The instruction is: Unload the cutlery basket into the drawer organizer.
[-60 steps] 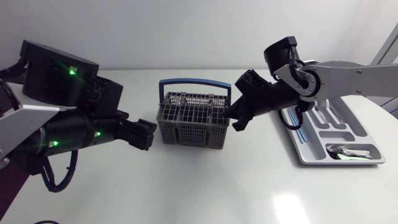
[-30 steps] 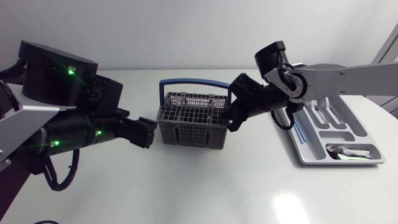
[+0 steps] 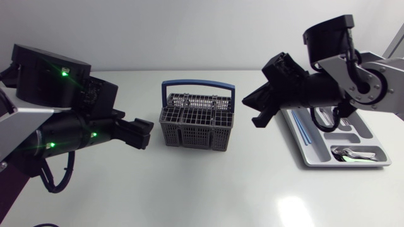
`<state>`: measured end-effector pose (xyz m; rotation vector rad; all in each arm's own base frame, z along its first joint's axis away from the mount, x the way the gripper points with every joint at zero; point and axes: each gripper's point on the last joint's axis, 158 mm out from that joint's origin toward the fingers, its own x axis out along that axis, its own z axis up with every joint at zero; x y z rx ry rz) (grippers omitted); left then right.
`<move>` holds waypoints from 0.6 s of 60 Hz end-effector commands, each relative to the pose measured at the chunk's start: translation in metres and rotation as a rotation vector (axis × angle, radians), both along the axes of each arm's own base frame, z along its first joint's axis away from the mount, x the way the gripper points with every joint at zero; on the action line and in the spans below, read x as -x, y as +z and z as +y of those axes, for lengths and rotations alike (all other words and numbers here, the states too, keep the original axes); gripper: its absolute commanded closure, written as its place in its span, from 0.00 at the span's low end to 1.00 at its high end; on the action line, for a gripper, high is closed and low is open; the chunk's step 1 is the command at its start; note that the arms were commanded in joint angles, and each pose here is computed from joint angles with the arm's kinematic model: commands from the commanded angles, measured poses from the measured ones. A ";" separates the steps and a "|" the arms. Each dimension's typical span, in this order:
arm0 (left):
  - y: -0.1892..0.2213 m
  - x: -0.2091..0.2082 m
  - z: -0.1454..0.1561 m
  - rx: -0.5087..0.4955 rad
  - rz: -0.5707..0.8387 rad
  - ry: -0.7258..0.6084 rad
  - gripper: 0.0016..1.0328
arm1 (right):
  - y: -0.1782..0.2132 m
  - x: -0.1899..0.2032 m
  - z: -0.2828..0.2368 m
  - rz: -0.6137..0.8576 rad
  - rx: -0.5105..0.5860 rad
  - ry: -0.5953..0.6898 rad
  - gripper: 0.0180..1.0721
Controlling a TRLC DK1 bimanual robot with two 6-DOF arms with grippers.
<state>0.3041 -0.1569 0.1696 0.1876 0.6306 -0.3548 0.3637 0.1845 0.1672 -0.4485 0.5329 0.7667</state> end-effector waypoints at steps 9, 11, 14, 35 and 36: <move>-0.008 0.005 0.012 -0.029 -0.005 0.004 0.06 | -0.006 0.013 -0.034 -0.007 0.024 -0.085 0.60; -0.008 0.005 0.013 -0.029 -0.006 0.004 0.06 | -0.009 0.016 -0.038 -0.005 0.034 -0.090 0.61; -0.009 0.006 0.013 -0.029 -0.006 0.004 0.06 | -0.011 0.019 -0.045 -0.005 0.035 -0.105 0.61; -0.014 0.012 0.032 -0.053 -0.018 0.026 0.05 | -0.022 0.040 -0.076 -0.006 0.056 -0.183 0.04; -0.014 0.012 0.034 -0.054 -0.020 0.028 0.05 | -0.021 0.040 -0.078 -0.009 0.056 -0.188 0.04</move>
